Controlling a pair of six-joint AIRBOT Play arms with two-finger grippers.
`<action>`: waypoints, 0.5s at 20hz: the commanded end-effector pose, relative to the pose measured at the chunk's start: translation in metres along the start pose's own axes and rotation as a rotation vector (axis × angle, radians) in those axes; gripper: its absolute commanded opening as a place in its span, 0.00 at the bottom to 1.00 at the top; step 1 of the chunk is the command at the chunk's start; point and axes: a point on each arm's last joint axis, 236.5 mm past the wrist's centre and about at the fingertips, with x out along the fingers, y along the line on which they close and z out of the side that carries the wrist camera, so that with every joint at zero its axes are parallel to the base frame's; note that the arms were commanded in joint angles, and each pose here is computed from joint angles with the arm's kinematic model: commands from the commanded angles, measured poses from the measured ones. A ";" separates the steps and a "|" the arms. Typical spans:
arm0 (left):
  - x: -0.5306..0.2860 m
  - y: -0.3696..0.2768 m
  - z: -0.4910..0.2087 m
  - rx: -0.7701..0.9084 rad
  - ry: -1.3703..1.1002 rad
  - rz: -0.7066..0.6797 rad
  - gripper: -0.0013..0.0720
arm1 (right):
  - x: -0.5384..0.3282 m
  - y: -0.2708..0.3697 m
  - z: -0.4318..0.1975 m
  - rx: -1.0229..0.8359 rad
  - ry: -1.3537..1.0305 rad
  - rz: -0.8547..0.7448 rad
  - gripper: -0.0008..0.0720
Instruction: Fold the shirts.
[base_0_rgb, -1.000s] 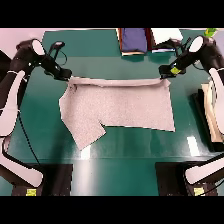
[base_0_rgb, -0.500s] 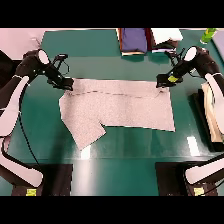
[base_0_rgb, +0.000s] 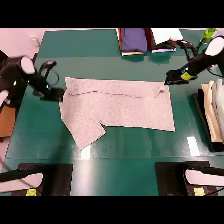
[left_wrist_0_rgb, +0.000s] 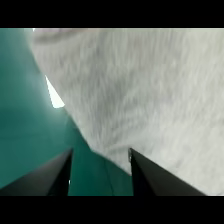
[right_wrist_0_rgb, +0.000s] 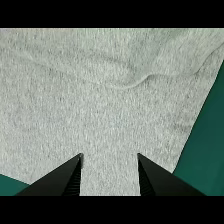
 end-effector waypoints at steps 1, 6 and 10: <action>0.030 -0.001 -0.071 -0.097 0.035 -0.019 0.60 | -0.009 0.004 -0.021 0.000 -0.048 -0.002 0.56; 0.075 -0.032 -0.099 -0.215 0.023 -0.178 0.63 | 0.009 0.001 -0.051 0.035 -0.007 -0.001 0.56; 0.079 -0.045 -0.083 -0.254 -0.045 -0.237 0.63 | 0.020 0.000 -0.069 0.048 0.043 0.002 0.56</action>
